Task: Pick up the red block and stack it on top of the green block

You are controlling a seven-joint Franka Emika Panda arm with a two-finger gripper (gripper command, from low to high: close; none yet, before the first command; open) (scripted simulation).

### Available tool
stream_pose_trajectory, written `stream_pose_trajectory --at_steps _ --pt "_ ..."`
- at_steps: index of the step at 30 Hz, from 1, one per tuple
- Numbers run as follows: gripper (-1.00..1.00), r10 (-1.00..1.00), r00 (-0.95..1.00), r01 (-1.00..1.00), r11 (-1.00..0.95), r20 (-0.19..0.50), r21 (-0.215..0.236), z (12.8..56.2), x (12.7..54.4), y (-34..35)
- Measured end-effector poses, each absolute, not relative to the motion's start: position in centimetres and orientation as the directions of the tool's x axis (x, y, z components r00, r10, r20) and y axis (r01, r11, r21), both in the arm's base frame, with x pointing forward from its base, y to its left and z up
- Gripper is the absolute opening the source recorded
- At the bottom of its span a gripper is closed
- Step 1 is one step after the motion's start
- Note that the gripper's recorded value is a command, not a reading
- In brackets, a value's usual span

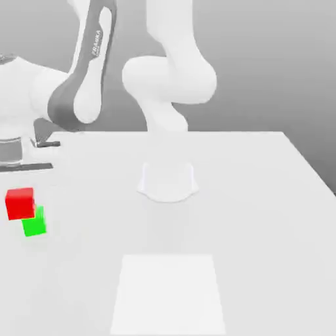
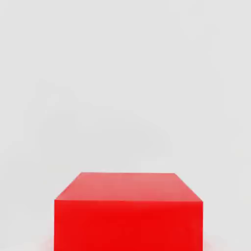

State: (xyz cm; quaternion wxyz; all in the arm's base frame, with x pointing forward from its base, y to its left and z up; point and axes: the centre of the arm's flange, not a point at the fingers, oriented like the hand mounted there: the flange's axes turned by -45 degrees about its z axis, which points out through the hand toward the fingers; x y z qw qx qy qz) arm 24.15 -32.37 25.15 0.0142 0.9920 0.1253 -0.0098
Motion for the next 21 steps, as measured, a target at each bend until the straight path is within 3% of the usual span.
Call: stream_pose_trajectory --at_steps 4,21 --pt "-1.00 0.247 0.969 0.247 -0.969 -0.001 0.006 24.8 19.4 -33.8" --pt "-1.00 0.241 0.970 0.240 -0.970 0.027 0.034 22.9 19.3 -34.6"
